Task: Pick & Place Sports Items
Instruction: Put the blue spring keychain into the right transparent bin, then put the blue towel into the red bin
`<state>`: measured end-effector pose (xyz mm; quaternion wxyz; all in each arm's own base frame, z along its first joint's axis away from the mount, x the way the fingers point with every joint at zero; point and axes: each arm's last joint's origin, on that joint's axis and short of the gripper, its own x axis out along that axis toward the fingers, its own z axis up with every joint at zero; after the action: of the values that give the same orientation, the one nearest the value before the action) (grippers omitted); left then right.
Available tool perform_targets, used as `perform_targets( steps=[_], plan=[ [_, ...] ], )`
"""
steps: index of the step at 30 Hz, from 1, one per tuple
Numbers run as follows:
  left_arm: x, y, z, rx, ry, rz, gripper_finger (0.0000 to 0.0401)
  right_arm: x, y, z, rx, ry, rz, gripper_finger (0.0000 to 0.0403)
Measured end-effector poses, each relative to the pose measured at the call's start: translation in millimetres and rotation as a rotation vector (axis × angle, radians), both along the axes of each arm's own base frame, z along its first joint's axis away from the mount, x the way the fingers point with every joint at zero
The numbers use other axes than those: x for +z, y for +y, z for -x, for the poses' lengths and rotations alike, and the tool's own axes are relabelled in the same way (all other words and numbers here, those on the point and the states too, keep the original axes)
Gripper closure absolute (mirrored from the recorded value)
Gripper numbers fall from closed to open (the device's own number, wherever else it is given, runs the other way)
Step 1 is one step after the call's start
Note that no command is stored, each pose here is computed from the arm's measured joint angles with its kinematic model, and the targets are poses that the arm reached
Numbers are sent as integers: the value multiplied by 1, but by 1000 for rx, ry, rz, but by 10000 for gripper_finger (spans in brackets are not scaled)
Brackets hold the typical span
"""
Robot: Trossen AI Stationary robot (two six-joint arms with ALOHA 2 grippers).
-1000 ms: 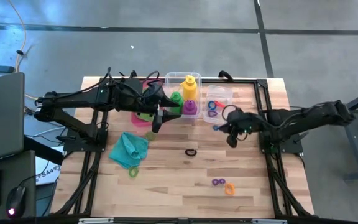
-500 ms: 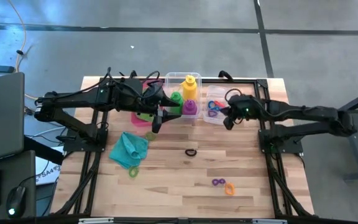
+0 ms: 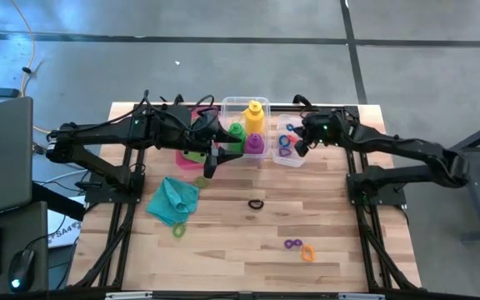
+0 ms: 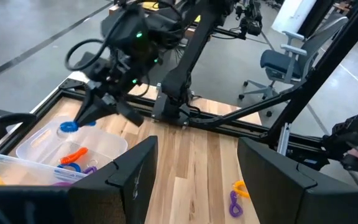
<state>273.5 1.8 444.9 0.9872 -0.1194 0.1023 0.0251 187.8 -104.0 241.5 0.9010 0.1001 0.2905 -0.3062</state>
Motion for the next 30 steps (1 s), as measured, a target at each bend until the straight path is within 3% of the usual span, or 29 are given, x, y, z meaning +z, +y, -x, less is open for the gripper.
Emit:
perform_targets(
  steps=[6, 13, 25, 30],
  plan=[
    [0, 0, 0, 0, 4, 1, 185, -18, -13, -8, -9, 52, -56, 395],
    [-4, 0, 4, 10, 60, -15, 185, -23, -16, -11, -13, 72, -67, 352],
    [-1, 1, 52, 73, 198, 37, 185, -9, -12, -7, 19, -10, -44, 260],
    [-13, -7, 66, 24, 364, 24, 185, -8, -11, -6, 15, -31, -59, 229]
  ],
)
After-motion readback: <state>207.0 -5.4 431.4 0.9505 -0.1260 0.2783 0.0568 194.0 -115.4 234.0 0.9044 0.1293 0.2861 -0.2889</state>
